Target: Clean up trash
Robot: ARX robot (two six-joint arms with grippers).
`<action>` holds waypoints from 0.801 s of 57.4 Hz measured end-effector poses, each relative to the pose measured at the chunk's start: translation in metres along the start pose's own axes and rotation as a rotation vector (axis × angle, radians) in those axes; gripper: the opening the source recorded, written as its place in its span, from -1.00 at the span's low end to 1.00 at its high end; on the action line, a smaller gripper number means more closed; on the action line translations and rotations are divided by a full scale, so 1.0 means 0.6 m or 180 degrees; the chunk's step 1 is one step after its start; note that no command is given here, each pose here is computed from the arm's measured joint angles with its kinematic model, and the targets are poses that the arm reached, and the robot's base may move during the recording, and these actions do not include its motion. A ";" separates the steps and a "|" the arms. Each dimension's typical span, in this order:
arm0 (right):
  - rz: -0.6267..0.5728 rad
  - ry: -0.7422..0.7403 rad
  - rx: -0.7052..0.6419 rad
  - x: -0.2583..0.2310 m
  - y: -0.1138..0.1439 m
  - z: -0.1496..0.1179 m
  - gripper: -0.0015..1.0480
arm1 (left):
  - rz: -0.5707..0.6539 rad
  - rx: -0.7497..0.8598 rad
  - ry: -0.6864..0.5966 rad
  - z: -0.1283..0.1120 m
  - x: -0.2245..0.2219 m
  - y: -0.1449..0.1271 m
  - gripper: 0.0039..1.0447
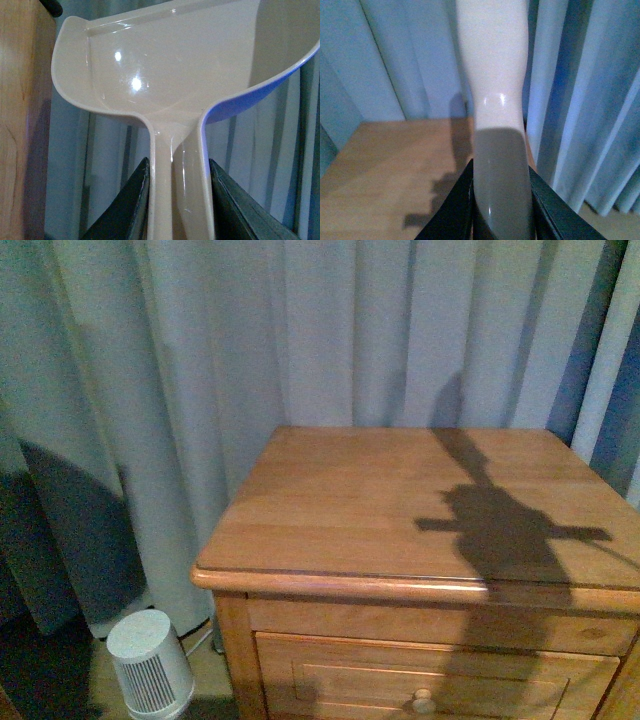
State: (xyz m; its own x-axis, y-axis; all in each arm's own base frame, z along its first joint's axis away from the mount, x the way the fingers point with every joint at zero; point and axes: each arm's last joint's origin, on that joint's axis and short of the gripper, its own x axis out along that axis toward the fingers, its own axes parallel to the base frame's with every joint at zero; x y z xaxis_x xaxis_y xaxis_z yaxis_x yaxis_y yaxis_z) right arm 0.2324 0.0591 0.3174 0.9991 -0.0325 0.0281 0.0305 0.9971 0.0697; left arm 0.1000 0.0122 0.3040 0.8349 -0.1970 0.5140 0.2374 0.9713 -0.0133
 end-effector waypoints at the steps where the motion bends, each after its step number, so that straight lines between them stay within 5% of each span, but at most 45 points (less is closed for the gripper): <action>1: 0.0000 -0.0034 0.0003 -0.004 -0.001 0.002 -0.60 | 0.0000 0.0000 0.0000 0.000 0.000 0.000 -0.45; 27: -0.0177 -0.0768 -0.0053 -0.128 -0.032 0.020 -0.60 | 0.0000 0.0000 0.0000 0.000 0.000 0.000 -0.45; 46: -0.0267 -0.0770 -0.0133 -0.140 -0.033 0.016 -0.60 | -0.0022 0.0000 0.0007 0.000 0.000 0.000 -0.45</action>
State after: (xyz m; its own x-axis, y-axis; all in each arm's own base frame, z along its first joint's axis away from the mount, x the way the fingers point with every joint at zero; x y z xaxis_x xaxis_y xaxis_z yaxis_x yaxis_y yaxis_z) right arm 0.1476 0.0413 0.3230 0.9568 -0.1257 0.2621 0.1192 0.9920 0.0408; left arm 0.1001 0.0120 0.3039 0.8343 -0.2040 0.5122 0.2432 0.9699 -0.0099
